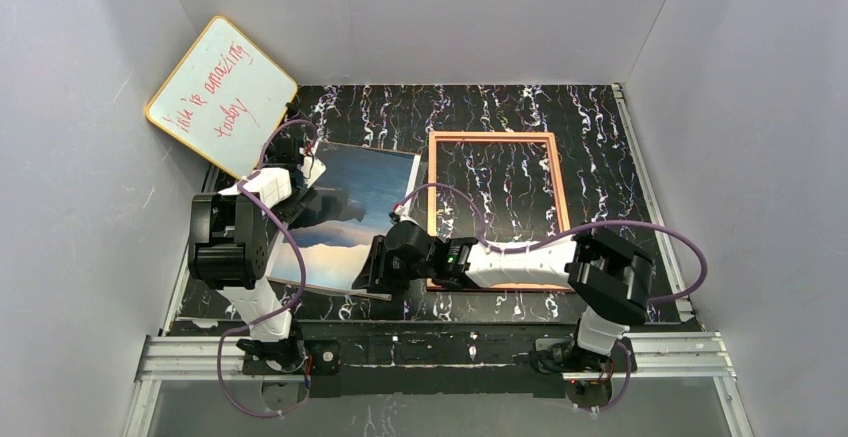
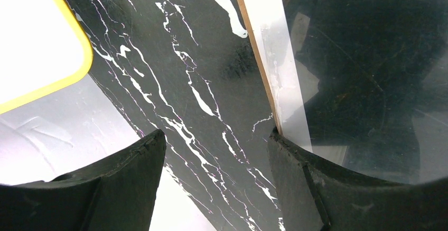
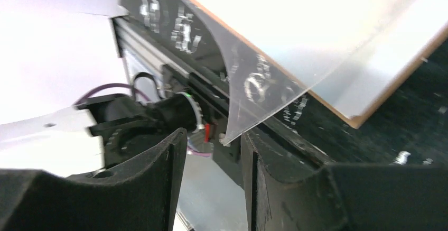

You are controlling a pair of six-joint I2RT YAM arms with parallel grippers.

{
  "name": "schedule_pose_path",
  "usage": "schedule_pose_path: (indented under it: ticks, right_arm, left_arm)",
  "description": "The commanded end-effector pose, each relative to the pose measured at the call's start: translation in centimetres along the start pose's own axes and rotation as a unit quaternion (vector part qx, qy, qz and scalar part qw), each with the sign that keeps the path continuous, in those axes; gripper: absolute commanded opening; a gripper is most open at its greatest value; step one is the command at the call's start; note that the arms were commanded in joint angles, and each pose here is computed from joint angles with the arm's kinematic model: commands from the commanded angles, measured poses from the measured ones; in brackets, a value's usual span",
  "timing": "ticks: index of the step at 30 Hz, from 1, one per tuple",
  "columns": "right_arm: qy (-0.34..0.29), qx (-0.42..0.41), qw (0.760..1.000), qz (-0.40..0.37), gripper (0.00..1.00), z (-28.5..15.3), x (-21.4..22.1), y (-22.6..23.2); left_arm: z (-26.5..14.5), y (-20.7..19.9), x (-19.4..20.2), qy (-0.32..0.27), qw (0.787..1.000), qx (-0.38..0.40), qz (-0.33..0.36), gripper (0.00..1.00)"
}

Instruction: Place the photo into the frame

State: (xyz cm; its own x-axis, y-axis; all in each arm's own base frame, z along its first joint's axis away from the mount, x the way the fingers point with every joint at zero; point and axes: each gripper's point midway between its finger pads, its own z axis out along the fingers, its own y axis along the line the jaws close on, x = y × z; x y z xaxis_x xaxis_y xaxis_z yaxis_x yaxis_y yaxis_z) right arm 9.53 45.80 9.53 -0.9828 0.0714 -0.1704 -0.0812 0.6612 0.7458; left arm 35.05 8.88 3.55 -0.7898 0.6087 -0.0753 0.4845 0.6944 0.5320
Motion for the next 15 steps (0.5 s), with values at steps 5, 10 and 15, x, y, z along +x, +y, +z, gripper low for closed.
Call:
schedule_pose_path:
  ticks: [5,10,15]
  right_arm:
    - [-0.064,-0.073,0.995,-0.018,0.52,-0.5,-2.7,4.0]
    - [-0.097,-0.043,0.994,-0.024,0.53,0.0,-3.9,2.6]
    - [-0.127,0.012,0.992,-0.012,0.53,-0.2,-4.9,-0.1]
  left_arm:
    - [-0.1,-4.5,1.2,0.016,0.995,0.095,0.024,0.69]
    - [-0.2,-4.8,1.2,0.015,0.995,0.1,0.025,0.69]
    - [-0.3,-4.7,1.3,0.015,0.994,0.101,0.027,0.69]
